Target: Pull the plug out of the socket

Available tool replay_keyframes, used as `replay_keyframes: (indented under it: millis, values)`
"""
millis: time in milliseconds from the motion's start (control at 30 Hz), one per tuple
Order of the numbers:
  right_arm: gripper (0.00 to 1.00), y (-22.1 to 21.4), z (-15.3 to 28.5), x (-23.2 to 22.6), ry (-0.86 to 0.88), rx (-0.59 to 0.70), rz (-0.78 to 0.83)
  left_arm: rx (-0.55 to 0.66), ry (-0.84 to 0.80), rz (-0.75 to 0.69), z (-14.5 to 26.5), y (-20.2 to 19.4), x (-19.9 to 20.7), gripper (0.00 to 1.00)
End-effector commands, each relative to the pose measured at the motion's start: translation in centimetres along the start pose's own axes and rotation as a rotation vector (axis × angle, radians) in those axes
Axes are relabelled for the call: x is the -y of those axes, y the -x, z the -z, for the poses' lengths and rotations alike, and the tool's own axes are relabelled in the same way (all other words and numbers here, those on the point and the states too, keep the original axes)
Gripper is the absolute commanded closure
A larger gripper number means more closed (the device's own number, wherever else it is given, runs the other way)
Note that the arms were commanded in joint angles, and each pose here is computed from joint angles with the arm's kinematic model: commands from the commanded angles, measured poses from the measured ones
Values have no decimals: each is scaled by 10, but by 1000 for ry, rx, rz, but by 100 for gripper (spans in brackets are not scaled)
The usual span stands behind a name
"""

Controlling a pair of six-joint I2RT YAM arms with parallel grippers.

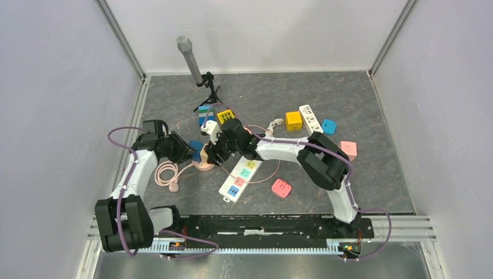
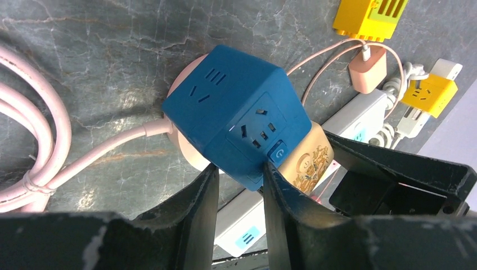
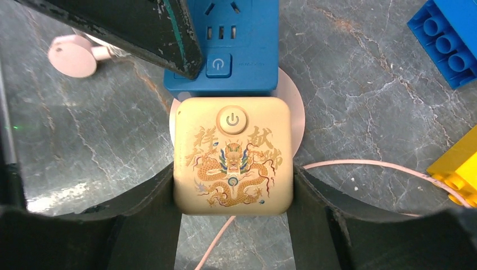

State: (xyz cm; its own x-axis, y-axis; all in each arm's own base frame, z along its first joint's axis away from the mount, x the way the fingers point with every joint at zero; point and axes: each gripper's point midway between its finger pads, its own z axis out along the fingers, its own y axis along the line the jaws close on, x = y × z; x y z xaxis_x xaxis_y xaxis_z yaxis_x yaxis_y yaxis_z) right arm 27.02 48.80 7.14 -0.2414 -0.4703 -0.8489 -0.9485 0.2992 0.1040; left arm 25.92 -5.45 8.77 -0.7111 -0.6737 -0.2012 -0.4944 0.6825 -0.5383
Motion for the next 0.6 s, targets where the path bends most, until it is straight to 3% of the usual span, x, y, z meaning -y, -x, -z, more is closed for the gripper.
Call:
replay_keyframes:
  millis: [0,133,400,567]
  values:
    - [100,86,21,-17,145,262,-74,-56,229,15,-9,-22,-54,60]
    - [100,75,5,-26,66,146,86,-48,239,-19,-10,-22,-51,60]
    - [100,98,19,-24,169,298,-121,-63,258,-42,-11,-24,-51,60]
    - [100,85,3,-42,87,178,35,-57,271,-49,-12,-24,-51,60]
